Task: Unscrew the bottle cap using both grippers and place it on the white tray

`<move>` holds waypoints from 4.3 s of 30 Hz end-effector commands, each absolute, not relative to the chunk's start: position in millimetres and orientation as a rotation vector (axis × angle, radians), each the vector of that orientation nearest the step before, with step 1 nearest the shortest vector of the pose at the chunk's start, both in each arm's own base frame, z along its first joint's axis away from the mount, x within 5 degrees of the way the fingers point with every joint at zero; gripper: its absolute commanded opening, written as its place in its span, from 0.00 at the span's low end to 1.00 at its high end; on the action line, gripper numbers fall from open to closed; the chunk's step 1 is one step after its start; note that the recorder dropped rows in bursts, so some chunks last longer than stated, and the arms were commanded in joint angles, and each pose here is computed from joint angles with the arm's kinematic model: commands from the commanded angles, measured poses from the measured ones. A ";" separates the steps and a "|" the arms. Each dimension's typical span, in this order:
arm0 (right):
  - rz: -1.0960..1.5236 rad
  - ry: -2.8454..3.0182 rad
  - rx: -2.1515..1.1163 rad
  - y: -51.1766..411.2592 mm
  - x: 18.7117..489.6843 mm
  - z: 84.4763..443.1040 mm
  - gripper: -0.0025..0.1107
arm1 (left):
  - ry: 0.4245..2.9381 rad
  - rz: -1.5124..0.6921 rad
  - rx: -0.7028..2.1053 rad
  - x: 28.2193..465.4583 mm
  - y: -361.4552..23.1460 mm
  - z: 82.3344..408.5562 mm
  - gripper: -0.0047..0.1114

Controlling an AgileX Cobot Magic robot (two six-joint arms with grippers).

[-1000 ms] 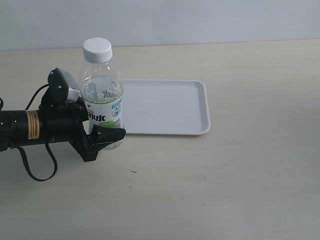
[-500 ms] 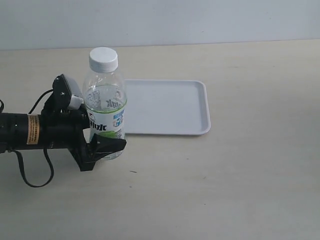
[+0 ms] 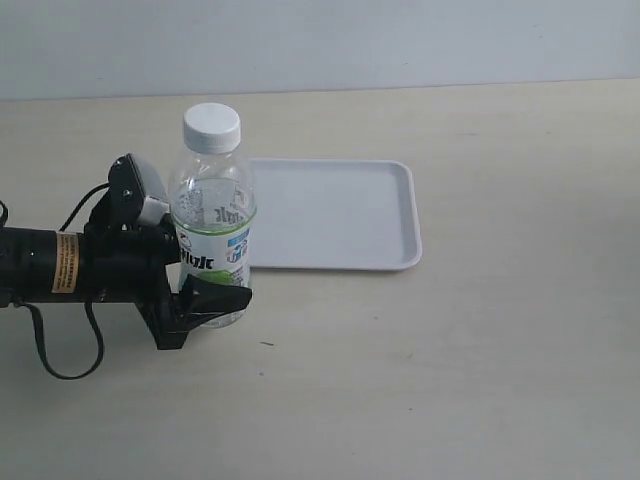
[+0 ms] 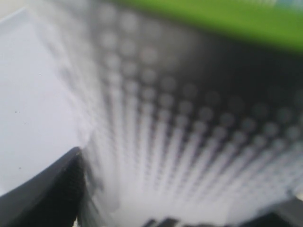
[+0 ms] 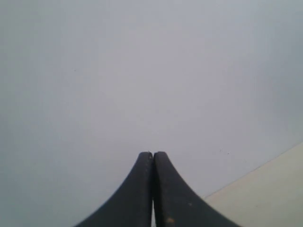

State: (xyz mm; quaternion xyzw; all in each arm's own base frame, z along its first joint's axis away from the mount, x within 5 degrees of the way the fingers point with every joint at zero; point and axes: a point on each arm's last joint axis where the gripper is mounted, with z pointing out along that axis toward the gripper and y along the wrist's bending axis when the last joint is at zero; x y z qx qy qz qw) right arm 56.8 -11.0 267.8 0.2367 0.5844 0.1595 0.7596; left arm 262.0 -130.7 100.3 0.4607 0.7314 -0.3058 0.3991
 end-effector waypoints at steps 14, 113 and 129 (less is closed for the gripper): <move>0.371 2.447 0.022 -7.5 253.1 365.1 0.02 | 1.894 -0.717 1.178 263.7 -129.2 115.5 0.04; 0.636 2.653 -0.975 208.0 334.8 308.5 0.58 | 1.991 -0.614 1.332 264.9 -148.0 114.9 0.04; 0.639 2.646 -0.982 208.0 334.4 309.3 0.51 | 1.993 -0.615 1.328 265.2 -148.1 115.1 0.04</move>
